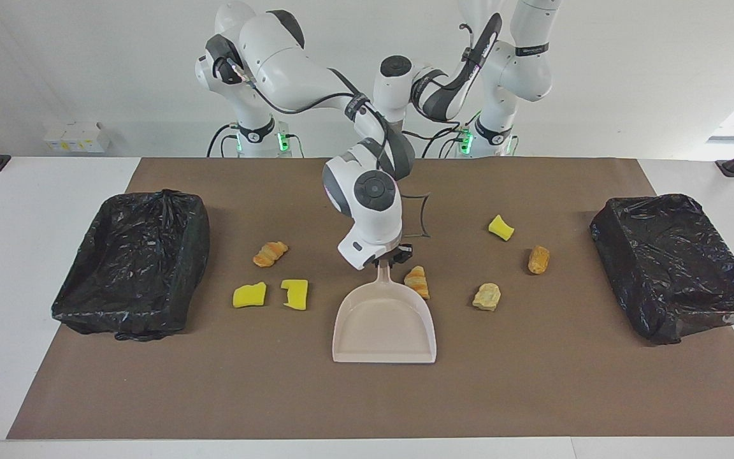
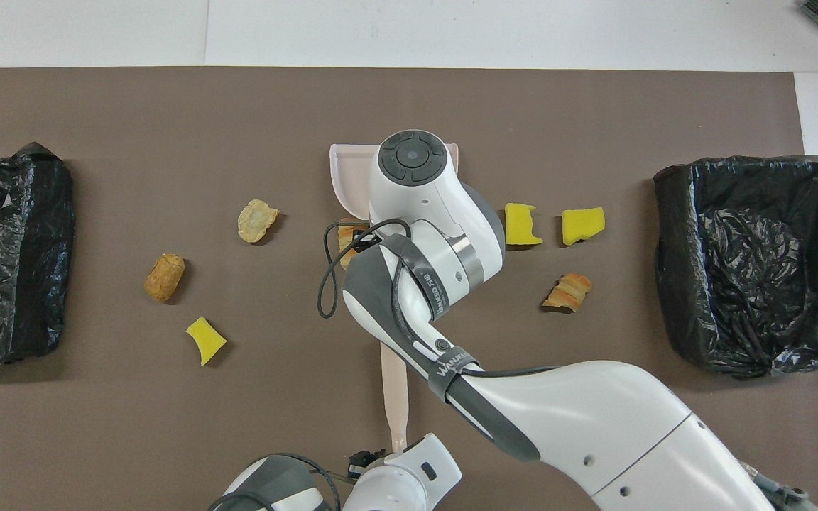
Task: Sweep and dump trash in bin
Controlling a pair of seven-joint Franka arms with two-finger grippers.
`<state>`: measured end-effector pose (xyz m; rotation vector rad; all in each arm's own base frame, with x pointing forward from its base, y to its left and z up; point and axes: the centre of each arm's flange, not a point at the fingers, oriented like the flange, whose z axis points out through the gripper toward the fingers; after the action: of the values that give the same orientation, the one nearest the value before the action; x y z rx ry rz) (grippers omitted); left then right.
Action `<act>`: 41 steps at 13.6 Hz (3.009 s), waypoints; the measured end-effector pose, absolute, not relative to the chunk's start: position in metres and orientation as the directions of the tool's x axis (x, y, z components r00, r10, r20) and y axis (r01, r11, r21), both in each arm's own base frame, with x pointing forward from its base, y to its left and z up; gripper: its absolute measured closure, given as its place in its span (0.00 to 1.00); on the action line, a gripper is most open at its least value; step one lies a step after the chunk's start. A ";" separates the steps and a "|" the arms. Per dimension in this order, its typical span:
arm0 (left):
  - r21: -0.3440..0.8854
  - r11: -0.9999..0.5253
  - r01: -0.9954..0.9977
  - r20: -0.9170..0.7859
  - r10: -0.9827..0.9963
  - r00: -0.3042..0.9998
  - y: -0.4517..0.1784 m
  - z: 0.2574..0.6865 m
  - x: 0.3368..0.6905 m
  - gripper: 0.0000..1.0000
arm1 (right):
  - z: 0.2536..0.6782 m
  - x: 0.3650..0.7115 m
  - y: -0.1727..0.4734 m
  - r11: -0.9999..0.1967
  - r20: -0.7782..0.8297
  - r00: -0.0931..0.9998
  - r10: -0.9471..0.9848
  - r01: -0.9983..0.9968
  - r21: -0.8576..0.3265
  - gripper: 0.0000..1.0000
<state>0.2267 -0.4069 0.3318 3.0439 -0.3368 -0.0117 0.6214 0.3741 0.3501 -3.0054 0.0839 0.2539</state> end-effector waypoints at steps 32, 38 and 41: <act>-0.082 -0.829 0.554 -0.150 0.560 0.815 -0.051 0.404 0.464 0.74 | 0.372 0.579 0.256 -0.128 -0.288 0.105 0.952 0.990 -0.063 0.68; -0.028 -0.982 0.186 -0.157 0.188 0.970 -0.106 0.364 0.449 0.74 | 0.362 0.563 0.294 -0.303 -0.297 0.290 0.910 0.953 0.004 0.68; 0.051 -0.999 -0.013 -0.154 -0.021 0.988 -0.146 0.361 0.444 0.74 | 0.363 0.559 0.302 -0.309 -0.296 0.299 0.907 0.951 0.012 0.68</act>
<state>0.4440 -0.1459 0.3610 3.0823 -0.0262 -0.2392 0.5588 0.3022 0.3627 -2.6747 -1.9388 0.3928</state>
